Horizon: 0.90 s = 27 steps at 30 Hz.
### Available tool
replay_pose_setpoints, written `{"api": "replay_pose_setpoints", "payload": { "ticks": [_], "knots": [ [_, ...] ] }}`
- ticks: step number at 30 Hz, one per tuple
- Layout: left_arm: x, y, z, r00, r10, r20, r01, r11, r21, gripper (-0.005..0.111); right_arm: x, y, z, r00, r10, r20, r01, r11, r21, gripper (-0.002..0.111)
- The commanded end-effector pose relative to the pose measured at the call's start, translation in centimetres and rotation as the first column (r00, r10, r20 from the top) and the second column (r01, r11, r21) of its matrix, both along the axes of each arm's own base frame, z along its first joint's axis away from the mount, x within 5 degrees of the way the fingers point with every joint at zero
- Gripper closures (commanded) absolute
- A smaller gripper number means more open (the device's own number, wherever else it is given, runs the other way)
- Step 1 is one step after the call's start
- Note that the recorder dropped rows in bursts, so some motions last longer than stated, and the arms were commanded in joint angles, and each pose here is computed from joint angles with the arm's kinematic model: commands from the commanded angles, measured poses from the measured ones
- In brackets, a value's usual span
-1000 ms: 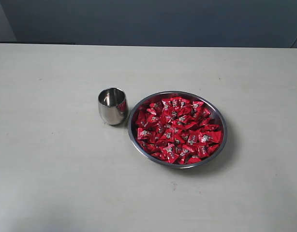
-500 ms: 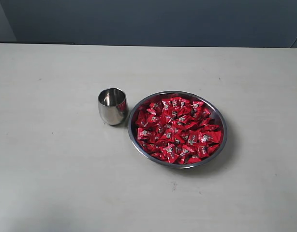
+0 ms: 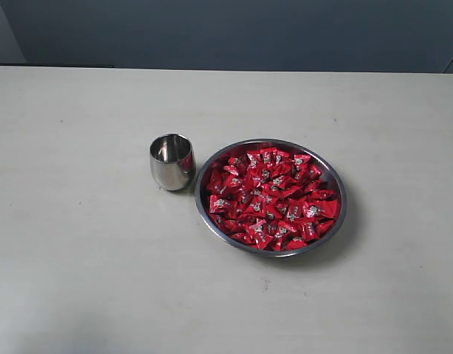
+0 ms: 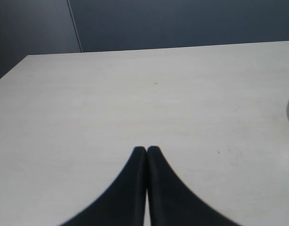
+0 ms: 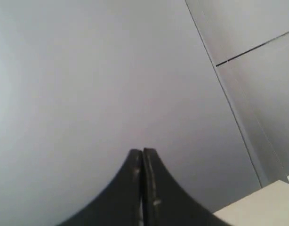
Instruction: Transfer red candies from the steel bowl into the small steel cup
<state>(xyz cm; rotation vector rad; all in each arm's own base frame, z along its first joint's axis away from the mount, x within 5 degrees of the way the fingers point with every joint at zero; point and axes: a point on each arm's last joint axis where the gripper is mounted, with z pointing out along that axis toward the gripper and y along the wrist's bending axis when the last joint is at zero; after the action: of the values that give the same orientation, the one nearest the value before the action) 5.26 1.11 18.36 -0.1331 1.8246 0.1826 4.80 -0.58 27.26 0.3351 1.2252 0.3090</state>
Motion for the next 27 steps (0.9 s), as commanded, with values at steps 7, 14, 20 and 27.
{"api": "replay_pose_setpoints", "payload": {
  "ticks": [7, 14, 20, 27],
  "knots": [
    [0.0, 0.0, -0.1, 1.000, -0.006, 0.008, 0.006, 1.000, 0.002, 0.106, 14.3, 5.4, 12.2, 0.924, 0.199, -0.325, -0.313, 0.884, -0.347, 0.109],
    [0.0, 0.0, -0.1, 1.000, -0.006, 0.008, 0.006, 1.000, 0.002, 0.106, 25.7, 13.2, 8.0, 0.503, 0.180, -0.845, -0.712, 0.641, -0.287, 0.109],
    [0.0, 0.0, -0.1, 1.000, -0.006, 0.008, 0.006, 1.000, 0.002, 0.106, 28.2, 16.3, 3.9, 0.242, 0.227, -0.943, -0.866, 0.489, -0.104, 0.109],
    [0.0, 0.0, -0.1, 1.000, -0.006, 0.008, 0.006, 1.000, 0.002, 0.106, 29.0, 19.2, -1.5, 0.067, 0.197, -0.978, -0.918, 0.397, 0.017, 0.109]
  ]
}}
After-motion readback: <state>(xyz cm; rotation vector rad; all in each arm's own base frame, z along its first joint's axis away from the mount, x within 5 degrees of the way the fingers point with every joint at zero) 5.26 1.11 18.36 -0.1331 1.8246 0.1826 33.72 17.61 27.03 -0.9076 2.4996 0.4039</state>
